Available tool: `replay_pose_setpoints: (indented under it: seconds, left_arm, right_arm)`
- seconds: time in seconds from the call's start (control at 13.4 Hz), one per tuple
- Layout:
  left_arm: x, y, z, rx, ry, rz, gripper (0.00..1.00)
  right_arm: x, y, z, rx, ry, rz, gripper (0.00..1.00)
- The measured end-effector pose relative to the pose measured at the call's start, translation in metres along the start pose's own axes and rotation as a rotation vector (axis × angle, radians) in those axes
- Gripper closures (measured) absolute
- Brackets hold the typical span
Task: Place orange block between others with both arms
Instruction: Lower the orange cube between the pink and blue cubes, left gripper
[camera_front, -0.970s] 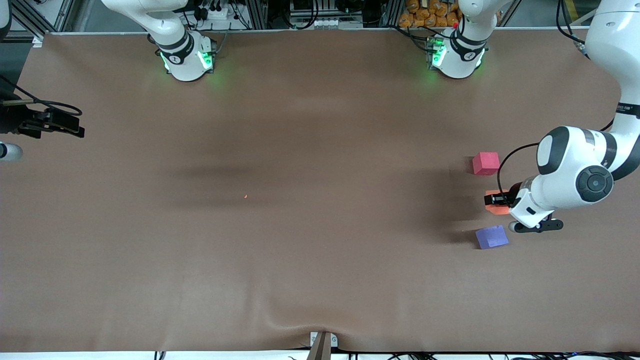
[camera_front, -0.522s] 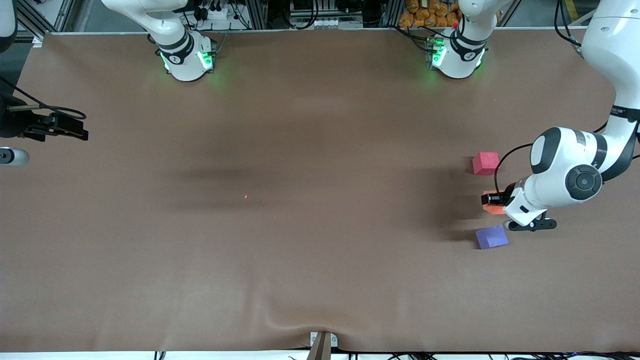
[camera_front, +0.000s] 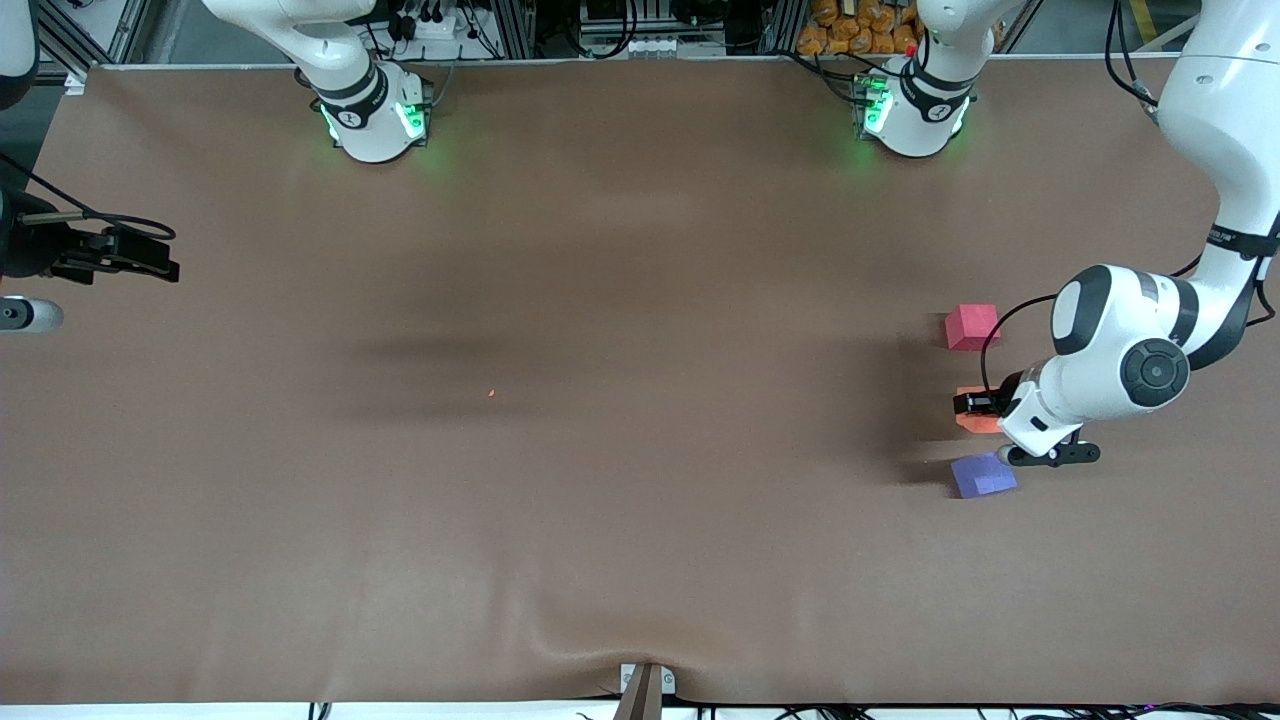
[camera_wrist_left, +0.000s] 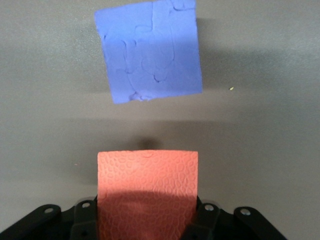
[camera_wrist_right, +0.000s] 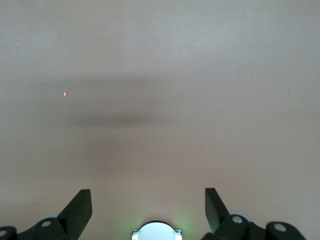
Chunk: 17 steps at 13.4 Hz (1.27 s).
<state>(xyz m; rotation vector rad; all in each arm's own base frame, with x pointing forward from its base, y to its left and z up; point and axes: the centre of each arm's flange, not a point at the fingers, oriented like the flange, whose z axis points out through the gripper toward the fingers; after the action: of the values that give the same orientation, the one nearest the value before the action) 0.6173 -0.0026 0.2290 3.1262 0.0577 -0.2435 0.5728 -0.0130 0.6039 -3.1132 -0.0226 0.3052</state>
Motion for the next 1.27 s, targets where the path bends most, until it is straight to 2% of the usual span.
replay_pose_setpoints:
  seconds: [0.45, 1.27]
  left_arm:
    - [0.002, -0.006, 0.016, -0.012, -0.005, -0.006, 0.44]
    - [0.003, -0.022, 0.026, -0.019, -0.009, -0.028, 0.44]
  right_arm:
    - [-0.001, 0.01, 0.0, -0.039, -0.001, 0.032, 0.0]
    - [-0.005, 0.028, -0.001, -0.033, -0.015, 0.064, 0.0]
